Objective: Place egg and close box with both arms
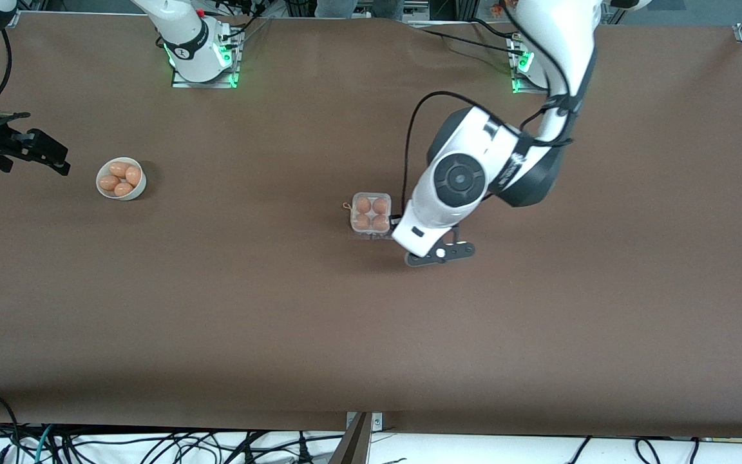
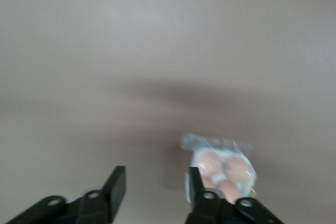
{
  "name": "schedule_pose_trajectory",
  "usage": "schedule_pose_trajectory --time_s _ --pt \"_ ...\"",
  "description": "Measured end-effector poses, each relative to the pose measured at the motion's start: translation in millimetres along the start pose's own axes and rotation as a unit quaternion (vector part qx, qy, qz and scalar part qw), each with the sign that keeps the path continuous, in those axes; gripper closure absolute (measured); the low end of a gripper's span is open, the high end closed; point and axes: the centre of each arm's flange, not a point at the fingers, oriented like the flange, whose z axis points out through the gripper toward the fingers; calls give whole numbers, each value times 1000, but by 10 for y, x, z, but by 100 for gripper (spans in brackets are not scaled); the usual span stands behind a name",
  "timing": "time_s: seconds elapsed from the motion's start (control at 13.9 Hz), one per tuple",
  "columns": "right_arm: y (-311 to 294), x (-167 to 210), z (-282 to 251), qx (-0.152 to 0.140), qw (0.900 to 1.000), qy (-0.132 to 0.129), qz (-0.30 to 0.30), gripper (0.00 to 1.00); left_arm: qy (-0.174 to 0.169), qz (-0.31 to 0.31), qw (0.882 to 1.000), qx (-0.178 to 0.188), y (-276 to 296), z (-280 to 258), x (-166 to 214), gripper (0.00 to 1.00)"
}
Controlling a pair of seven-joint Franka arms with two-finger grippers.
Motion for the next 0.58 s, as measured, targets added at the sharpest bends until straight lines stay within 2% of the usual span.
schedule_pose_trajectory --time_s 0.14,0.22,0.29,0.58 --pt "0 0 1 0 1000 0 0 0 30 -18 999 39 -429 -341 202 17" --pt "-1 0 1 0 1000 0 0 0 33 -26 998 52 -689 -473 323 6" --pt "-1 0 1 0 1000 0 0 0 33 -31 997 56 -969 -584 470 0" --pt "-2 0 1 0 1000 0 0 0 13 -8 998 56 -2045 -893 910 0"
